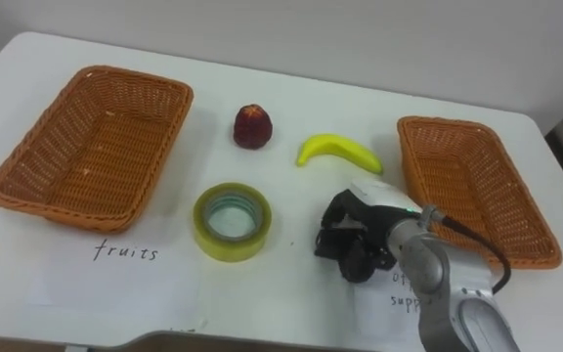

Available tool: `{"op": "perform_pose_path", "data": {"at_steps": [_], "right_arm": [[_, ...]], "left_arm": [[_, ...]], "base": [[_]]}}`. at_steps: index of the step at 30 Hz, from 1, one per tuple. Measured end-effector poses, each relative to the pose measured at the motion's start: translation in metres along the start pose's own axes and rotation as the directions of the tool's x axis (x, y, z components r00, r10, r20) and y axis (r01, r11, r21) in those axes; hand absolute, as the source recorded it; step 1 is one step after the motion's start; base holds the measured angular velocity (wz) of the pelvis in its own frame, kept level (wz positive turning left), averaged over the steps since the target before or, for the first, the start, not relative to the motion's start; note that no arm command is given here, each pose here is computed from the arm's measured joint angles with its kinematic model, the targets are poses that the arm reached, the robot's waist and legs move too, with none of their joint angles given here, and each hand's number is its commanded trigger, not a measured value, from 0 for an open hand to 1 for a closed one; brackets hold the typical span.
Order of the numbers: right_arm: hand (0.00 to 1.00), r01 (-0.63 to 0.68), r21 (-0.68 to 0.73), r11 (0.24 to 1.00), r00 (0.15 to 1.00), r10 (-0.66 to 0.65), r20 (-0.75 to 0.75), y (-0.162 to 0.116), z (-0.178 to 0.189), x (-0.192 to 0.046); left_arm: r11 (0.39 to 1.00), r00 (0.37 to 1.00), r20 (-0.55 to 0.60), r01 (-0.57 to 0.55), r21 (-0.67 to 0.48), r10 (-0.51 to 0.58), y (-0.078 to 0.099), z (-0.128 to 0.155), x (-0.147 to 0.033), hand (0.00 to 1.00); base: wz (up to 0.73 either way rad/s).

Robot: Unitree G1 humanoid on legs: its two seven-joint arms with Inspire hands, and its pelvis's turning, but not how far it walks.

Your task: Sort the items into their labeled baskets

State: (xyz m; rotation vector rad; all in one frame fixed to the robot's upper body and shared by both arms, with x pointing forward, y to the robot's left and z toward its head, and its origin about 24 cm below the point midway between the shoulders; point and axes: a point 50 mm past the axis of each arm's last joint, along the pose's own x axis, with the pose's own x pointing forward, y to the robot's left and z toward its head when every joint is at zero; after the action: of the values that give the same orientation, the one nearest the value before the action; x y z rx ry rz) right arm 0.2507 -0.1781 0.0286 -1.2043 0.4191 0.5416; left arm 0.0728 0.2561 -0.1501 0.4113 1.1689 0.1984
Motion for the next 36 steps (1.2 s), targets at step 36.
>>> {"op": "perform_pose_path", "data": {"at_steps": [36], "right_arm": [[1.0,0.036,0.077,0.996,0.995,-0.043,0.086,-0.003,0.0054,-0.0064]], "left_arm": [[1.0,1.0,0.0,-0.008,-0.016,0.008,0.0006,0.0014,0.0011,0.0]], "base": [[0.0]]}}
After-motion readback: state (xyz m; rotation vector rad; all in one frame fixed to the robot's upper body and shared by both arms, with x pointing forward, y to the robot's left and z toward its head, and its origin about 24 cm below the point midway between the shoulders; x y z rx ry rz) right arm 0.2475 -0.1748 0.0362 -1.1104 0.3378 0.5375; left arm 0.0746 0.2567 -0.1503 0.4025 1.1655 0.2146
